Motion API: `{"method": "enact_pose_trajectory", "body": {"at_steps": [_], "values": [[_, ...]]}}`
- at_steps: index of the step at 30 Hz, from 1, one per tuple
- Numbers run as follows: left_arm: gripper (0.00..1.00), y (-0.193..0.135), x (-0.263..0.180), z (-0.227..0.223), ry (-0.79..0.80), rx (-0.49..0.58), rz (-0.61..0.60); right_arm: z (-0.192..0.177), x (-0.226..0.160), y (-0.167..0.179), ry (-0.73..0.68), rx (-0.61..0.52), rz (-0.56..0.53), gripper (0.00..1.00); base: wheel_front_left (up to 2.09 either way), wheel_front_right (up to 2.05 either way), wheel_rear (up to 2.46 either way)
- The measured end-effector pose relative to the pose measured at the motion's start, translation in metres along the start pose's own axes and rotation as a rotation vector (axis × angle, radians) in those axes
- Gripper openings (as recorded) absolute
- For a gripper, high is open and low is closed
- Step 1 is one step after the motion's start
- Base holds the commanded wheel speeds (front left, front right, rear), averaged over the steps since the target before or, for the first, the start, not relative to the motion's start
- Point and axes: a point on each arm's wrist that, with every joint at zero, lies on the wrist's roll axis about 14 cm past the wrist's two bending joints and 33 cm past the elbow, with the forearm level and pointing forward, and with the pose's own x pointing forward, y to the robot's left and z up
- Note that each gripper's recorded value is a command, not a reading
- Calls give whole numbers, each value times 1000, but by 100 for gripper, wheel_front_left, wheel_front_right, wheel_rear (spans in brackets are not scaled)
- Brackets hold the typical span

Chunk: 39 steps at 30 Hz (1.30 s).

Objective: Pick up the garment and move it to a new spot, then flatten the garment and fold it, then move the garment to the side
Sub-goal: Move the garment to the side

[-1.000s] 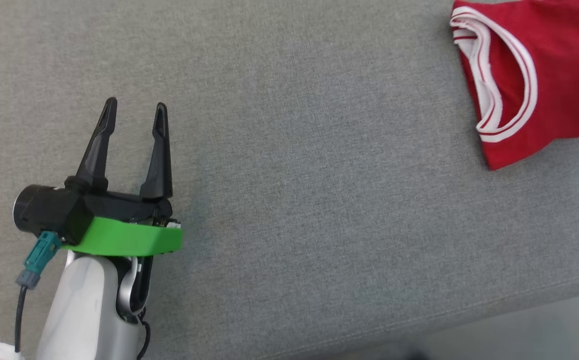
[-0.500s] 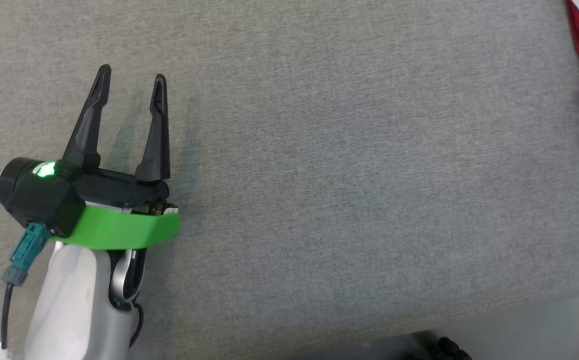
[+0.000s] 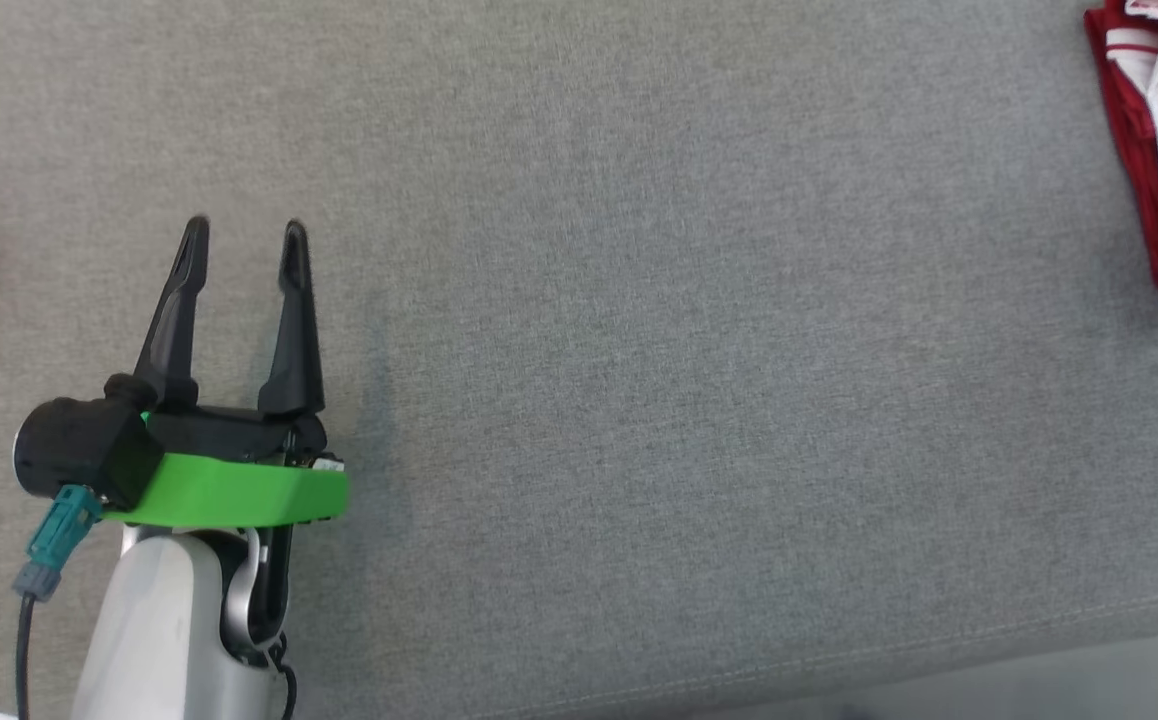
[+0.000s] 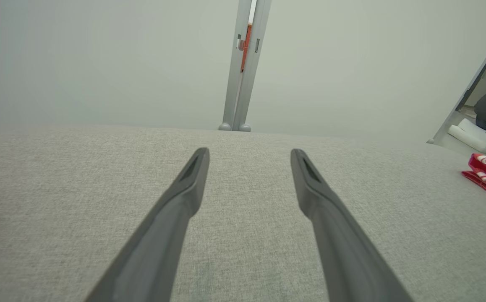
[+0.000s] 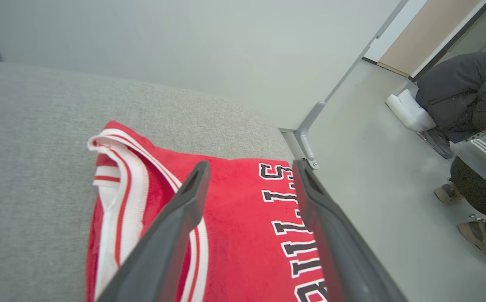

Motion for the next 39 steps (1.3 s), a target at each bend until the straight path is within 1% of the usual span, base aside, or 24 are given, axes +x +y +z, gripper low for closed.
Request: {"method": "enact_pose_trajectory", "body": {"at_steps": [2,6,9,15,22,30,39], "values": [[100,2,-7,5,-1,1,19,11,-11,13,-71,82,11,100,0,0,0],[100,15,-26,15,-3,18,83,28,-41,51,-180,215,66,100,0,0,0],[100,21,-40,23,-3,49,116,39,-64,77,-226,279,115,100,0,0,0],[100,30,-66,35,-8,63,171,47,-107,127,-252,345,239,100,0,0,0],[100,40,-89,43,-8,69,222,46,-141,165,-247,394,336,100,0,0,0],[100,42,-107,48,-13,59,245,58,-166,183,-291,413,396,100,0,0,0],[100,41,-110,47,-8,56,244,63,-171,180,-309,437,391,100,0,0,0]]}}
